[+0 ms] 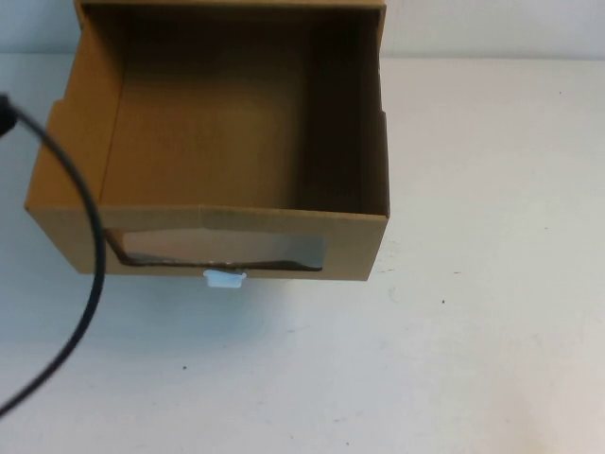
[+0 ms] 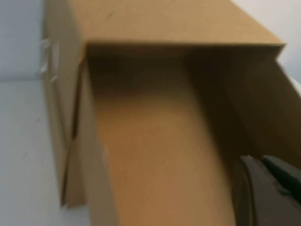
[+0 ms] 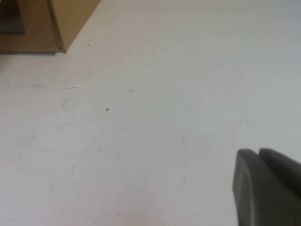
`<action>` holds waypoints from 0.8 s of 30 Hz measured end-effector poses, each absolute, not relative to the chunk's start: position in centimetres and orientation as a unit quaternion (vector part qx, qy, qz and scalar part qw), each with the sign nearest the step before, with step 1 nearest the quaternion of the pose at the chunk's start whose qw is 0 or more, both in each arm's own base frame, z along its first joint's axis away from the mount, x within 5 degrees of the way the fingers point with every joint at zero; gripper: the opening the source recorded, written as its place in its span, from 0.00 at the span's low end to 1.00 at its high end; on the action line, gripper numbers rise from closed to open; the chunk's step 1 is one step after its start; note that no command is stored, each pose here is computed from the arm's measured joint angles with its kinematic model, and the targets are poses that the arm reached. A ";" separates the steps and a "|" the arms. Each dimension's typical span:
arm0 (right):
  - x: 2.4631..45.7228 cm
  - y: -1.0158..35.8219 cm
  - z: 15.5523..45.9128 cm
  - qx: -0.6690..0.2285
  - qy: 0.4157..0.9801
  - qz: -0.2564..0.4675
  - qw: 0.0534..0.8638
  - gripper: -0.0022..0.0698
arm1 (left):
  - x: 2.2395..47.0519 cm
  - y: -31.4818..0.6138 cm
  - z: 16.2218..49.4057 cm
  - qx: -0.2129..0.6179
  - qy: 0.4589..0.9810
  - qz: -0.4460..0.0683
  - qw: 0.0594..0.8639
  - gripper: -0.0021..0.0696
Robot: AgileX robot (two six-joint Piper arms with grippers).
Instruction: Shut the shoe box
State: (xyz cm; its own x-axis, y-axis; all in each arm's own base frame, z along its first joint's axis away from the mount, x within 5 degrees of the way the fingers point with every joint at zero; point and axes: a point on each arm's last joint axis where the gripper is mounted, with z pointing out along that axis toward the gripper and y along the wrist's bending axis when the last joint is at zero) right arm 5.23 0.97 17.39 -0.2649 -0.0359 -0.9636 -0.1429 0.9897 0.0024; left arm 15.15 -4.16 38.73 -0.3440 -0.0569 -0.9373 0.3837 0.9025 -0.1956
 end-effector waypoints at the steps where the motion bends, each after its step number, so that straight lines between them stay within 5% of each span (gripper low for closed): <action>1: 5.2 1.0 17.4 -0.056 0.794 0.044 0.604 0.01 | 16.4 -4.5 39.9 0.123 0.796 -0.198 0.558 0.02; 11: 5.2 1.0 17.4 -0.056 0.794 0.044 0.604 0.01 | 28.6 -6.1 45.9 0.220 0.780 -0.214 0.546 0.02; 24: 5.2 1.0 17.4 -0.056 0.794 0.044 0.604 0.01 | 41.4 -9.9 40.7 0.267 0.798 -0.229 0.490 0.02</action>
